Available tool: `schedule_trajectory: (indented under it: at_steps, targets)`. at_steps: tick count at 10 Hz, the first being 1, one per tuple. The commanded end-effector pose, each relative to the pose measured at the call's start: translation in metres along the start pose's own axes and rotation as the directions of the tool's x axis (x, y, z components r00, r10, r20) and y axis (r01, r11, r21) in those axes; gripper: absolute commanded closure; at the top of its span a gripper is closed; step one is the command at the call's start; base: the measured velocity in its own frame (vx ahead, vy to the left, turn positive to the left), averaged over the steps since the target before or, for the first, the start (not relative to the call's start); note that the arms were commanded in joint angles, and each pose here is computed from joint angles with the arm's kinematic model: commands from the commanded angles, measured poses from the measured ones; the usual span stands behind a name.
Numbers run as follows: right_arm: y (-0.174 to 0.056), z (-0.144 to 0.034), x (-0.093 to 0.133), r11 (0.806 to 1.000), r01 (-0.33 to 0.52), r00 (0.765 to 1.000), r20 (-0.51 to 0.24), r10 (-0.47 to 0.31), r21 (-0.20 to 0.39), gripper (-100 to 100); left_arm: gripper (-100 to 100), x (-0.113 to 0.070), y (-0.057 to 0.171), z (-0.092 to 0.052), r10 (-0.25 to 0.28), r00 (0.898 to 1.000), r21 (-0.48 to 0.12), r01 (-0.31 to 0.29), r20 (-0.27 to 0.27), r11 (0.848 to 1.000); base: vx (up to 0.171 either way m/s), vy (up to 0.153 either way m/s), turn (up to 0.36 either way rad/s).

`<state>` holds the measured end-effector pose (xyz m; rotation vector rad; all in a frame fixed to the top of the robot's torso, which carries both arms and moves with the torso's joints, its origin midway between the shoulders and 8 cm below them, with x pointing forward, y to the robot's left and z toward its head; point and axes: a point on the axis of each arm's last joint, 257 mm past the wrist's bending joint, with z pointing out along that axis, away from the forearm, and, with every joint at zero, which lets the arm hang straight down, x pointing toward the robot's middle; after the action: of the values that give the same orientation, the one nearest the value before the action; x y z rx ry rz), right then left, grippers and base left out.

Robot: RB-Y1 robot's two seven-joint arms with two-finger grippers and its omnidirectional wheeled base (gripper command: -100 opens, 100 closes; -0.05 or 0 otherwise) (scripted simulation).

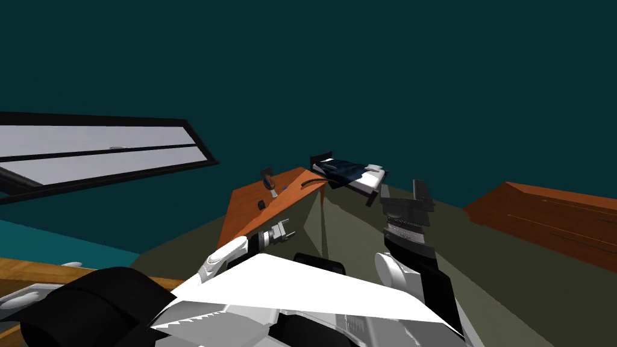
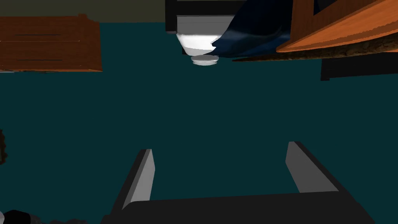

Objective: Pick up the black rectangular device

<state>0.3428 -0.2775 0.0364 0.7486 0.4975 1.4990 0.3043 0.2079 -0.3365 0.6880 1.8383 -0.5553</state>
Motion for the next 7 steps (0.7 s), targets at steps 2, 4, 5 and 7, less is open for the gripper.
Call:
schedule_trajectory:
  at_steps: [2,4,5,7]
  targets:
    - [0.0,0.0,0.0,1.0,0.0,1.0,0.0,0.0,0.0,0,-100,0.031,0.003,-0.011,0.095,0.992,0.034,-0.092,-0.088,0.995,-0.022,0.028,-0.238]
    - [0.0,0.0,0.0,1.0,0.0,1.0,0.0,0.0,0.0,0,-100,0.058,0.007,-0.021,0.17,0.973,0.07,-0.16,-0.158,0.985,-0.02,0.035,-0.236]
    - [0.0,0.0,0.0,1.0,0.0,1.0,0.0,0.0,0.0,0,-100,0.078,0.01,-0.031,0.235,0.949,0.11,-0.216,-0.21,0.97,-0.017,0.043,-0.347]
    - [0.0,0.0,0.0,1.0,0.0,1.0,0.0,0.0,0.0,0,-100,0.1,0.016,-0.043,0.305,0.915,0.156,-0.272,-0.264,0.95,-0.009,0.052,-0.206]
